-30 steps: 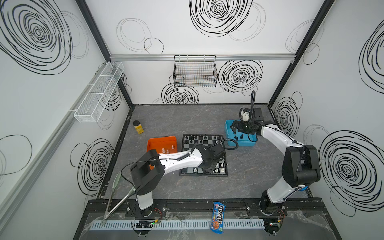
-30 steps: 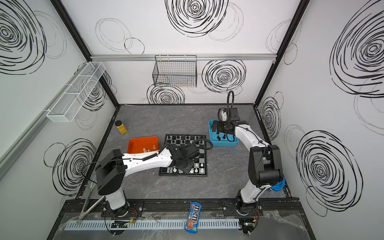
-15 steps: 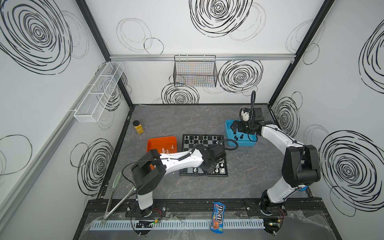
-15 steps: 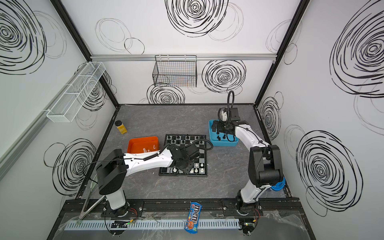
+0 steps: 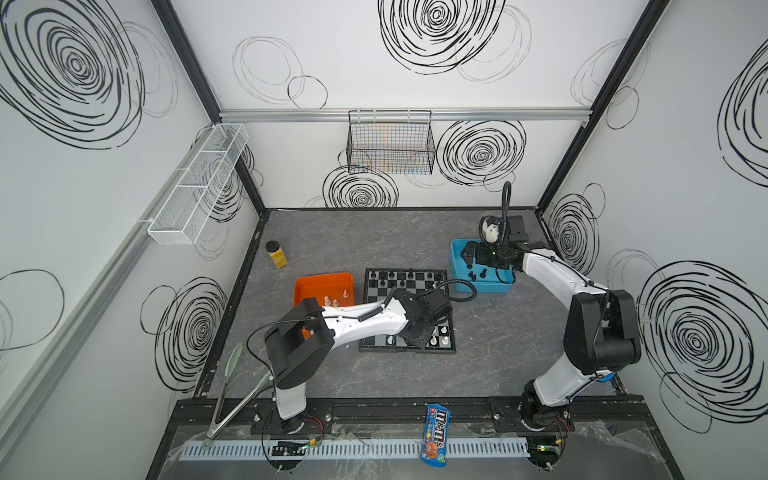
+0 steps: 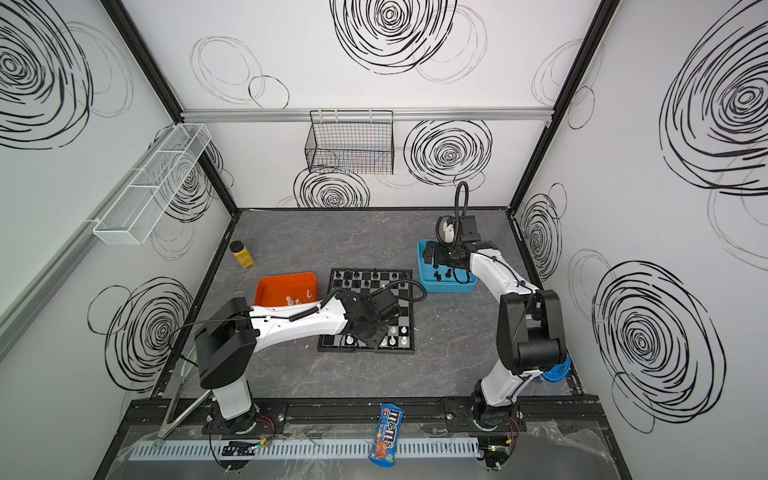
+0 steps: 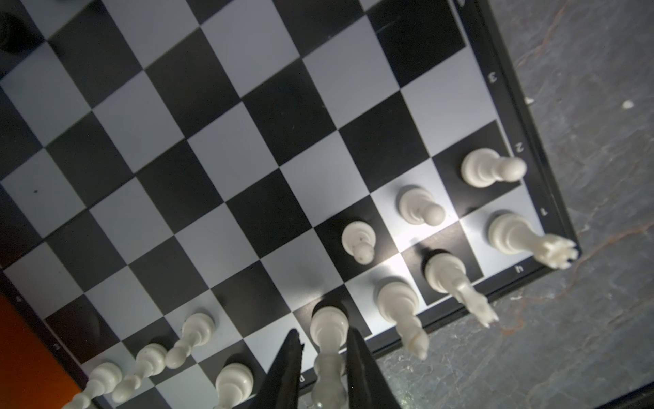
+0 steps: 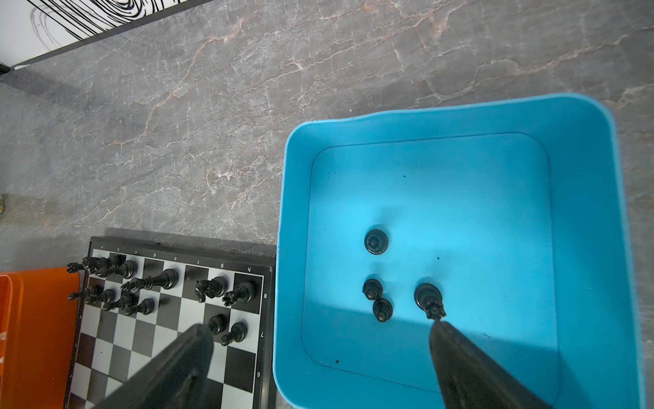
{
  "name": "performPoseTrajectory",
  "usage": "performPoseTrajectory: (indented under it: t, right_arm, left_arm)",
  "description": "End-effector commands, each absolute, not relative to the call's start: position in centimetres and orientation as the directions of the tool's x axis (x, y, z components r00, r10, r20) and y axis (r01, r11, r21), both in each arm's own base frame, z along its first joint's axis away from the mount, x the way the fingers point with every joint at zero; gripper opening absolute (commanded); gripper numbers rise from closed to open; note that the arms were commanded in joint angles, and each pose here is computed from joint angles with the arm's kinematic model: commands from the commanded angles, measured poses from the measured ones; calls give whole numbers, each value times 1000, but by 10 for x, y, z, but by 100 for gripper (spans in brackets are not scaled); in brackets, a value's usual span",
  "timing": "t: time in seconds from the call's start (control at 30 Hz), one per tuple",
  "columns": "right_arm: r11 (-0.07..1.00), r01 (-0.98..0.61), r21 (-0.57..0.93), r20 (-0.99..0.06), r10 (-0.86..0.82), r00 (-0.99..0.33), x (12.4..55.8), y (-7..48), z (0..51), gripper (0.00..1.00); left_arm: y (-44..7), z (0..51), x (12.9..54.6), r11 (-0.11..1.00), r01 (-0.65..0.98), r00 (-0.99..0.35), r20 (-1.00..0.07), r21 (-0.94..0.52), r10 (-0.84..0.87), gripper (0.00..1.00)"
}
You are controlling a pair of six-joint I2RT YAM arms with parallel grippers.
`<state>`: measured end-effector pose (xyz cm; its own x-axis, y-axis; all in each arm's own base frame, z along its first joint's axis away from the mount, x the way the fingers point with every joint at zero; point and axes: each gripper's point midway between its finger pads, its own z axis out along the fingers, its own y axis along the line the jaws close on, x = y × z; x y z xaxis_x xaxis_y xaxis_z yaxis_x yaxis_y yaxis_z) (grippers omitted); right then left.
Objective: Set up the chess pieces on the board
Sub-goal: 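Lower the white pawn onto its square and open the left gripper, then raise the left gripper over the orange tray while the right lowers into the cyan tray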
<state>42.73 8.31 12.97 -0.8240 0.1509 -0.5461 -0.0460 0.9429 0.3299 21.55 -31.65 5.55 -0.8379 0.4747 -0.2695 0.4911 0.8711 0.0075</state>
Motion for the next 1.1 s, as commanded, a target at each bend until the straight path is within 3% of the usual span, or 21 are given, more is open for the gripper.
performPoseTrajectory:
  t: [0.0,0.53,0.73,0.9,1.07]
  right_arm:
    - [943,-53,329,-563,151,-812,426,81,137,100]
    - [946,-42,323,-569,158,-807,428,77,140,100]
    - [951,20,309,-570,202,-797,433,62,143,100]
    - [950,54,307,-577,231,-784,442,50,152,100]
    - [959,102,263,-532,232,-814,451,39,145,99]
  left_arm:
    - [-321,54,214,866,501,-832,-269,12,485,30]
    - [-328,97,227,877,480,-825,-348,-16,445,43]
    - [-312,122,249,907,421,-835,-400,-24,377,49]
    - [-292,150,280,930,366,-827,-473,-42,304,69]
    - [-250,168,323,963,266,-833,-515,-49,204,97]
